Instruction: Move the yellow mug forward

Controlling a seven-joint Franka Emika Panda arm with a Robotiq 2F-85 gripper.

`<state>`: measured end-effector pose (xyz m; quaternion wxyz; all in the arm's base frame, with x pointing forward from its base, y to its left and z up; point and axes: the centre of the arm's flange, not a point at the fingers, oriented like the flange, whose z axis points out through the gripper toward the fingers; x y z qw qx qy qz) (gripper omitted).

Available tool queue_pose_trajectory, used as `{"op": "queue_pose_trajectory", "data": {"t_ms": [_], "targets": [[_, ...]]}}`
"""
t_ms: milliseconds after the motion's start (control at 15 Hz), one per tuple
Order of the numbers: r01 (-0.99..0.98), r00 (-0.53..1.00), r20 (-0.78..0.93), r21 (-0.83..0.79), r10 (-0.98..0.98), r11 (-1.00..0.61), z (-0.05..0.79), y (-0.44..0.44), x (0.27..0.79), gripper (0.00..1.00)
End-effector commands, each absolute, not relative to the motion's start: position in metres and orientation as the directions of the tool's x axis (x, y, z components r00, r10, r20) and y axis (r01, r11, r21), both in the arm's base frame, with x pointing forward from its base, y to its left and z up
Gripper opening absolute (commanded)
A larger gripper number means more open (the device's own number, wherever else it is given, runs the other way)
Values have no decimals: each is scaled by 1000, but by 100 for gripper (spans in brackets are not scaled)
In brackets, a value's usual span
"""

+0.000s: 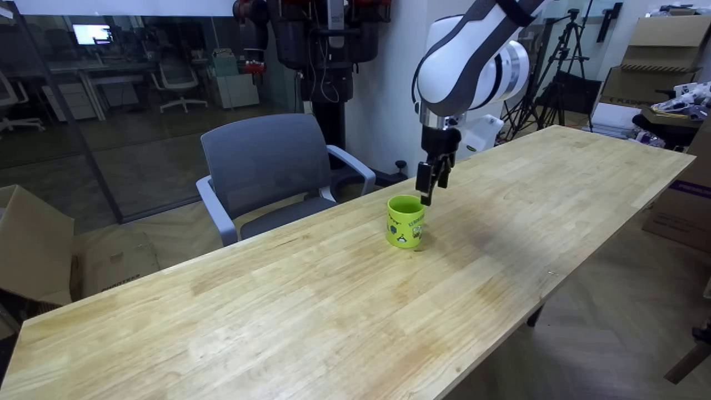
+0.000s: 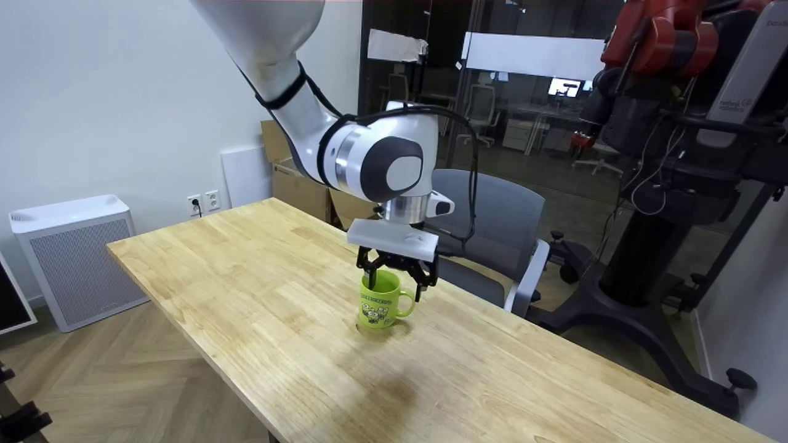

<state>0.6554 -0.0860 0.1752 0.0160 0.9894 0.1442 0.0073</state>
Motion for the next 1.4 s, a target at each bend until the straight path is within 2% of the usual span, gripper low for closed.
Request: {"op": "queue_pose_trajectory", "data": {"t_ms": [0,600,1333], "targets": [[142,987,66,62,146,-988,179,-99,688,100],[-22,999,49,63,-19,-998,157,-107,733,100],[-225,973,74,78,-219,-971,172,-53,710,100]]}}
